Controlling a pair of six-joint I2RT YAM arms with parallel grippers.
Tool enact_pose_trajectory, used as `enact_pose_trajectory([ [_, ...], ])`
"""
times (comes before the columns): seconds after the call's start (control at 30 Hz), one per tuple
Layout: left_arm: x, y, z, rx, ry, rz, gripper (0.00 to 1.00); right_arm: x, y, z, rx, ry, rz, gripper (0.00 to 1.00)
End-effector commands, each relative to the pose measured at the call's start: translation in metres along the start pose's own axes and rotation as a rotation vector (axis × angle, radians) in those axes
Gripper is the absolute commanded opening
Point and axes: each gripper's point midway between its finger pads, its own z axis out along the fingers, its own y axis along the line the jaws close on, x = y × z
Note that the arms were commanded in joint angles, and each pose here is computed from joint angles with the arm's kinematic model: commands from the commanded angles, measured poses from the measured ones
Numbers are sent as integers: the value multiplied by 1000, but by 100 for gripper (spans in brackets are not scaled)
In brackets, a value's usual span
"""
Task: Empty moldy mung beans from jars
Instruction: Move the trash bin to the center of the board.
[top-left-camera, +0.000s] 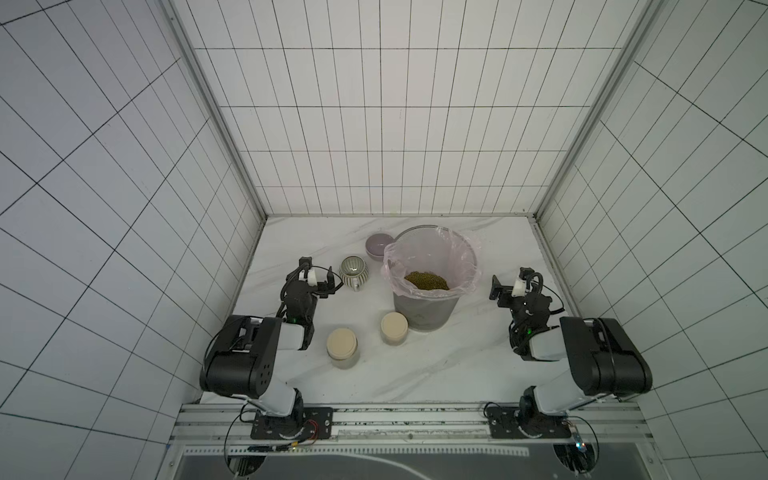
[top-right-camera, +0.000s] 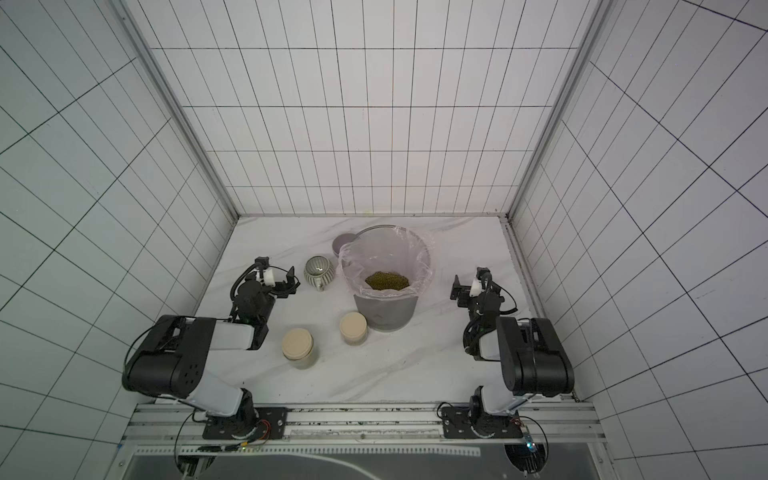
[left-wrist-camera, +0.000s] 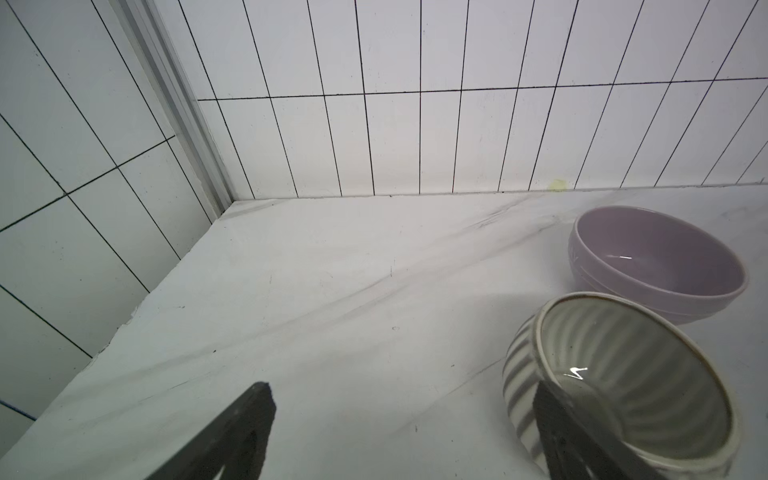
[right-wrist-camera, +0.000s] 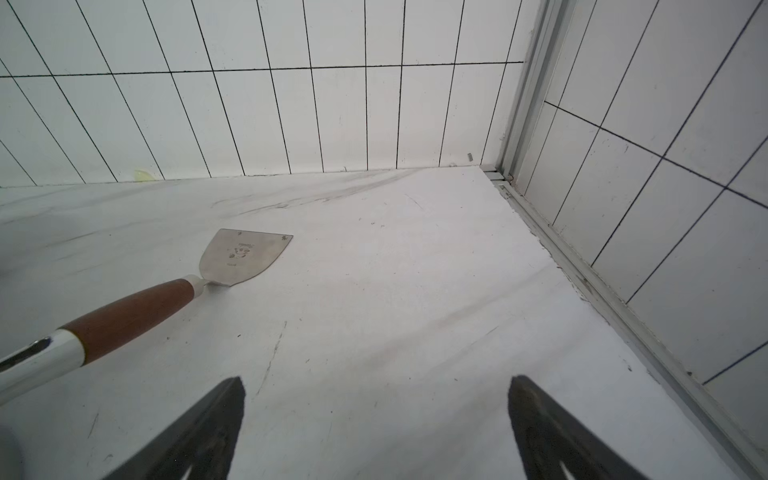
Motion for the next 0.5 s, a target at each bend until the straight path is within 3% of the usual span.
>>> enact_pose_trajectory([
  [0.0, 1, -2, -1, 12, 7, 17, 97, -17, 0, 5, -10, -49, -14, 100],
  [0.47, 0, -1, 0, -5, 0, 10, 97, -17, 0, 5, -10, -51, -16, 100],
])
